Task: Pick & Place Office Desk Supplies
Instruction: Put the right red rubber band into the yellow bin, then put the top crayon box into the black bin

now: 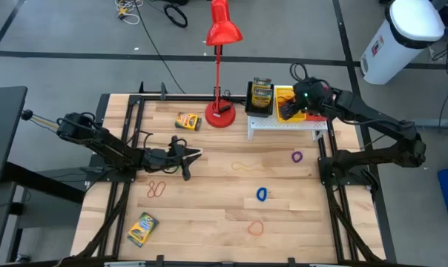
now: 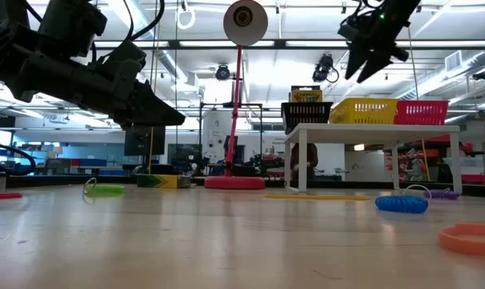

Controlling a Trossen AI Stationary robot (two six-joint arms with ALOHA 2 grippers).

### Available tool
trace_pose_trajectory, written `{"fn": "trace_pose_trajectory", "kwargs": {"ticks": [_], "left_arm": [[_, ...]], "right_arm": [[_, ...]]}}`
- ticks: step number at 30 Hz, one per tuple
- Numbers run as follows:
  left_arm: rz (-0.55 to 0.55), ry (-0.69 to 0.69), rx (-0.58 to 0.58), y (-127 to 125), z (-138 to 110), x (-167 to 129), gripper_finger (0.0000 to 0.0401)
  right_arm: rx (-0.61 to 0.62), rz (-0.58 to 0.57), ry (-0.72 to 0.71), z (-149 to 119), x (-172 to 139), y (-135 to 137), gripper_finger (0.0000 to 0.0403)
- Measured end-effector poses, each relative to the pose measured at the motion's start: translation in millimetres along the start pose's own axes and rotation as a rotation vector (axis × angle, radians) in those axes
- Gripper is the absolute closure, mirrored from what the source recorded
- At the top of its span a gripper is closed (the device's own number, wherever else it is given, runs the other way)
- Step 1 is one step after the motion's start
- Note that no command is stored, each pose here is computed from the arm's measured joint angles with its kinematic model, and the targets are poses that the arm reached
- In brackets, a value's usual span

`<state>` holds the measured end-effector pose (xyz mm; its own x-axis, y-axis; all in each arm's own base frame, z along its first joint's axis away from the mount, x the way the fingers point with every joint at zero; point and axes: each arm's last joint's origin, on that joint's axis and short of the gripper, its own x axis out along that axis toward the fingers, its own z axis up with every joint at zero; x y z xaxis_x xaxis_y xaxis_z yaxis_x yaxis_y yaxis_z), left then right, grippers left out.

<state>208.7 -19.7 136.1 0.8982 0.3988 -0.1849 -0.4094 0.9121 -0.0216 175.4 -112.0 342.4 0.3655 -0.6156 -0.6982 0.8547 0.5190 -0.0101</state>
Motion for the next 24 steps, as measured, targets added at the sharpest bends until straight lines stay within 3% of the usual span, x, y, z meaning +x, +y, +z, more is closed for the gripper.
{"fn": "trace_pose_trajectory", "kwargs": {"ticks": [2,9,13,17,24], "left_arm": [[0.000,0.000,0.000,-0.1,0.0,-0.1,0.0319],[0.000,0.005,0.002,-0.1,-0.6,-0.1,0.0319],[-0.004,0.008,0.004,-0.2,-0.8,-0.1,0.0319],[-0.032,0.017,0.010,-0.9,-1.5,-0.2,0.0324],[-0.088,0.031,0.035,-3.2,-1.6,-1.5,0.0374]], "right_arm": [[0.007,0.051,-0.008,1.4,-1.2,1.8,0.0189],[-0.027,0.039,0.044,-7.1,-10.3,-4.8,0.0145],[-0.081,0.050,0.061,-17.5,-22.8,-10.6,0.0154],[-0.155,0.121,-0.007,-44.4,-31.7,-2.6,0.0215],[-0.272,0.413,-0.234,-100.8,-36.1,29.5,0.0385]]}}
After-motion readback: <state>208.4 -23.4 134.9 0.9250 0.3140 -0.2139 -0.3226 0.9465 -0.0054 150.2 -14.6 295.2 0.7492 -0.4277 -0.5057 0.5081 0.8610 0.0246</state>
